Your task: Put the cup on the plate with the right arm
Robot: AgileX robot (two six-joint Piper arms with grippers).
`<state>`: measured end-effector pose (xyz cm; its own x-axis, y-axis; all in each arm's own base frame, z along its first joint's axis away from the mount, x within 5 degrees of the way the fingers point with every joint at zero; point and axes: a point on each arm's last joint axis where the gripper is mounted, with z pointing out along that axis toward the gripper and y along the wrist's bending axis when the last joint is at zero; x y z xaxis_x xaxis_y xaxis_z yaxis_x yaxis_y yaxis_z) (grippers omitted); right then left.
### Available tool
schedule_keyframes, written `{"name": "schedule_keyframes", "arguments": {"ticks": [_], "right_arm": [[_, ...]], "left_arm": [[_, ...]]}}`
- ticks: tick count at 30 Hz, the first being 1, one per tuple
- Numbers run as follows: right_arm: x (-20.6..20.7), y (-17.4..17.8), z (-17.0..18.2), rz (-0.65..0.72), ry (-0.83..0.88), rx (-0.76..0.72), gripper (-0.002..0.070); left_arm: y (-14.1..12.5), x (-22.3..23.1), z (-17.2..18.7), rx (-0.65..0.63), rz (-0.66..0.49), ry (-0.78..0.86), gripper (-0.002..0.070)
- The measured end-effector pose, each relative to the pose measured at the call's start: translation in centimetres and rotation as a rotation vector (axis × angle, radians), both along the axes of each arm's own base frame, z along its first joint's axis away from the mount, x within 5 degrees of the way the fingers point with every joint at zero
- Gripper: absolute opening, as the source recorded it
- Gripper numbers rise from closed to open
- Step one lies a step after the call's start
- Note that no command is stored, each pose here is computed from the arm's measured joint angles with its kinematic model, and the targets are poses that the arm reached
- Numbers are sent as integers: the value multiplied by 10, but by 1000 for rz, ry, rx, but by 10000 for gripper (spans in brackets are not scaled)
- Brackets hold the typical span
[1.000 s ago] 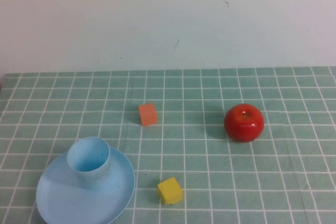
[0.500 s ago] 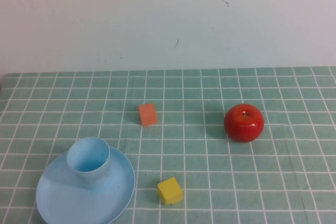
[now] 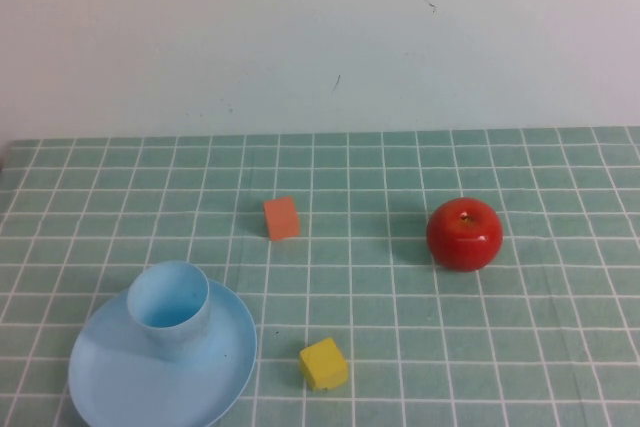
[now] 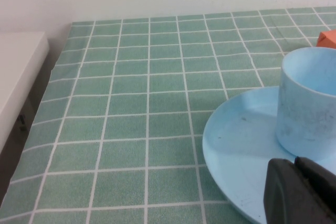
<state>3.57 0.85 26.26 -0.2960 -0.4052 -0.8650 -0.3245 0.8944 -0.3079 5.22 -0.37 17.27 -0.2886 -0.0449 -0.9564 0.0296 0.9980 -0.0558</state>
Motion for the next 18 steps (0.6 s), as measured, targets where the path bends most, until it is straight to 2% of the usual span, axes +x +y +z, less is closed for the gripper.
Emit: {"name": "schedule_keyframes", "arguments": {"ticks": [4, 10, 18], "right_arm": [[-5, -2, 1, -35, -57, 15, -3], [-4, -2, -13, -124, -179, 112, -3], [10, -7, -69, -269, -56, 112, -3]], "left_arm": [[0, 0, 0, 0, 0, 0, -3], [0, 0, 0, 0, 0, 0, -3], [0, 0, 0, 0, 0, 0, -3]]}}
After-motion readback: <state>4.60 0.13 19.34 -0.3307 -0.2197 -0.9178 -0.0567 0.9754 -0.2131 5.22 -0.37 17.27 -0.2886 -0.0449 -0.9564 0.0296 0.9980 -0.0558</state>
